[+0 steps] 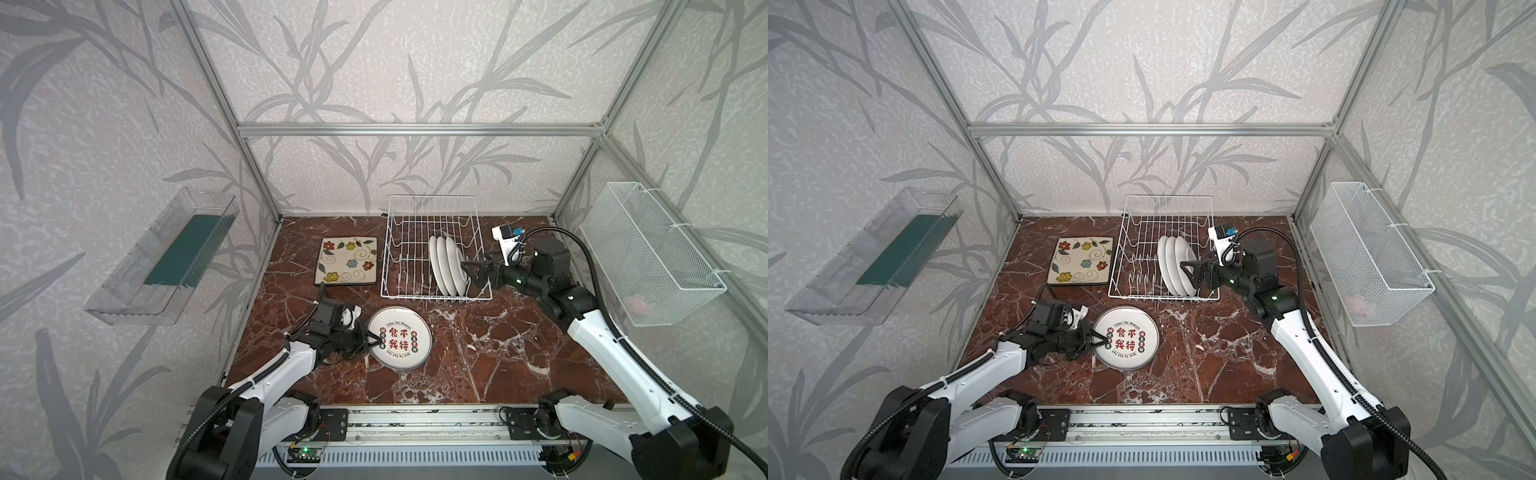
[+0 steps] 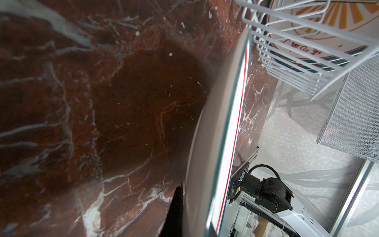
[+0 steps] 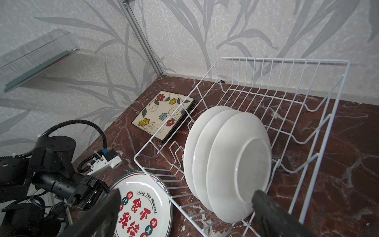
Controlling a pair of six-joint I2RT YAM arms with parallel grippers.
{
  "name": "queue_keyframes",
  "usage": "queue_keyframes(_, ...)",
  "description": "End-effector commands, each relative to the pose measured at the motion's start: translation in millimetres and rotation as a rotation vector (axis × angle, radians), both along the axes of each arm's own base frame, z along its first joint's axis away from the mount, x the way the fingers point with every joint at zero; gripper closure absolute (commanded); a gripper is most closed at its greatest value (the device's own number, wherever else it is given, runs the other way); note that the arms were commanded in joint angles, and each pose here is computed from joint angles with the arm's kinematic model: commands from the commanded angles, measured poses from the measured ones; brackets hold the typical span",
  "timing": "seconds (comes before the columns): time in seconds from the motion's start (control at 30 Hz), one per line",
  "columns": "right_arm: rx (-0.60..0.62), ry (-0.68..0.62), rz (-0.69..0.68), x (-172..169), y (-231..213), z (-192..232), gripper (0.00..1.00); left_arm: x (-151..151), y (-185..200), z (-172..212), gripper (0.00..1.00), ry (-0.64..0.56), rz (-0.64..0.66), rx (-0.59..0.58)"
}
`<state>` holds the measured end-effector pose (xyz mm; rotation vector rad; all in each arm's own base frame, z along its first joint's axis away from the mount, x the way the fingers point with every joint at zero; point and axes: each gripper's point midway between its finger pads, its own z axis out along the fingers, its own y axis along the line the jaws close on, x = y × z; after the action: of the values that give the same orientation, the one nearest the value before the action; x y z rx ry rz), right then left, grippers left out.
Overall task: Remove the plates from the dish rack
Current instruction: 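Open the left gripper and lift it off the red-text plate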
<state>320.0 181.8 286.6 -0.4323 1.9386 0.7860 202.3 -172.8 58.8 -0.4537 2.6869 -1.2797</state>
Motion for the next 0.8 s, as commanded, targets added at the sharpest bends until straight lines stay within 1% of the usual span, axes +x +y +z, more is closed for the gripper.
queue_keyframes(0.0, 0.001, -0.028, 0.008, 1, 1, 2, 0.01, 12, -8, 14, 1.00, -0.072, -0.033, -0.035)
queue_keyframes(0.03, 0.001, -0.026, 0.008, 1, 2, 2, 0.01, 13, -9, 13, 1.00, -0.073, -0.034, -0.032)
queue_keyframes(0.37, 0.001, -0.037, 0.012, 5, 3, 4, 0.01, 8, -7, -3, 0.67, 0.005, -0.053, 0.008)
queue_keyframes(0.5, 0.009, -0.031, 0.016, 6, 5, 5, 0.01, 6, -7, -8, 0.60, 0.027, -0.054, 0.019)
queue_keyframes(0.57, 0.009, -0.030, 0.015, 6, 5, 4, 0.01, 5, -5, -10, 0.55, 0.041, -0.056, 0.031)
queue_keyframes(0.63, 0.011, -0.029, 0.015, 7, 5, 4, 0.01, 4, -3, -12, 0.48, 0.052, -0.050, 0.051)
queue_keyframes(0.7, 0.012, -0.026, 0.014, 7, 5, 4, 0.01, 3, 3, -17, 0.41, 0.074, -0.042, 0.096)
queue_keyframes(0.77, 0.014, -0.025, 0.013, 7, 5, 4, 0.01, 3, 7, -20, 0.30, 0.080, -0.037, 0.129)
